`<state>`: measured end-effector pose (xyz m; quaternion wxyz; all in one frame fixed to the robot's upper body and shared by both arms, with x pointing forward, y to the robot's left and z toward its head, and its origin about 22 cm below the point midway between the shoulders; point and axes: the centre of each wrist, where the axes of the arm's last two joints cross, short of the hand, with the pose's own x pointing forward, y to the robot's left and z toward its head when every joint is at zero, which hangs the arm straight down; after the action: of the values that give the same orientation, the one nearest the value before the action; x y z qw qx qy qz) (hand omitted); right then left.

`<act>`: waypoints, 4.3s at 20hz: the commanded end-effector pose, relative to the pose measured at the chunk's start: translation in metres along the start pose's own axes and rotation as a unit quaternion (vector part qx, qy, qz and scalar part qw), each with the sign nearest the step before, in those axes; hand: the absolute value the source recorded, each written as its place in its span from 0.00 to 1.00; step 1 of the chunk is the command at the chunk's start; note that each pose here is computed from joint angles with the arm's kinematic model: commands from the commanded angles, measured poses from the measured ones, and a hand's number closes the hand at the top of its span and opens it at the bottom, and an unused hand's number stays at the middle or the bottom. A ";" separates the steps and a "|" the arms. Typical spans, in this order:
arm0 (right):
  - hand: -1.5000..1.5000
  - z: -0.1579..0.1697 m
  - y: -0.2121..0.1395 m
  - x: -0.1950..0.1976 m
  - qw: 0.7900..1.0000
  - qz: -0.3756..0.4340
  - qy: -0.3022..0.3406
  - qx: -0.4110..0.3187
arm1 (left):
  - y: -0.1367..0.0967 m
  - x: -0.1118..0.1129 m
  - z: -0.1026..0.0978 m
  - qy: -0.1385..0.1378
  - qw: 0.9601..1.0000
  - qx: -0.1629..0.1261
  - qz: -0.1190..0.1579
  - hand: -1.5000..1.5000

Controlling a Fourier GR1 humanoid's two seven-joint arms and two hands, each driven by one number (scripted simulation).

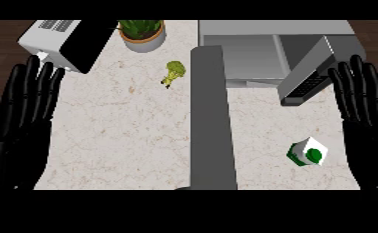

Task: Pick up the milk, place it into the microwave and close the microwave

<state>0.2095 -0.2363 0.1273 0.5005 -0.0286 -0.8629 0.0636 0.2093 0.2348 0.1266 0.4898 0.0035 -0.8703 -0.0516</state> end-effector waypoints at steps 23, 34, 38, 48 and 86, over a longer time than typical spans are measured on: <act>0.00 0.048 -0.048 -0.059 0.983 0.003 0.109 -0.149 | 0.017 0.001 0.035 0.072 0.996 0.002 0.043 0.00; 0.00 0.120 -0.056 -0.106 0.973 0.019 0.150 -0.174 | 0.009 0.009 0.069 0.077 0.996 -0.006 0.047 0.00; 0.00 0.117 -0.049 -0.116 0.970 0.032 0.161 -0.178 | -0.001 0.028 0.047 0.071 0.996 -0.003 0.049 0.00; 0.00 0.170 -0.066 -0.184 0.966 0.030 0.181 -0.183 | 0.001 0.010 0.062 0.079 0.995 -0.006 0.055 0.00; 1.00 0.179 -0.012 -0.251 0.993 -0.084 0.080 -0.039 | 0.003 0.010 0.067 0.077 0.996 0.010 0.041 0.00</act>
<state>0.1808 -0.3140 -0.1699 0.6234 -0.0480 -0.7803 -0.0169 0.1415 0.2413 0.1048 0.5578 -0.0293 -0.8291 -0.0245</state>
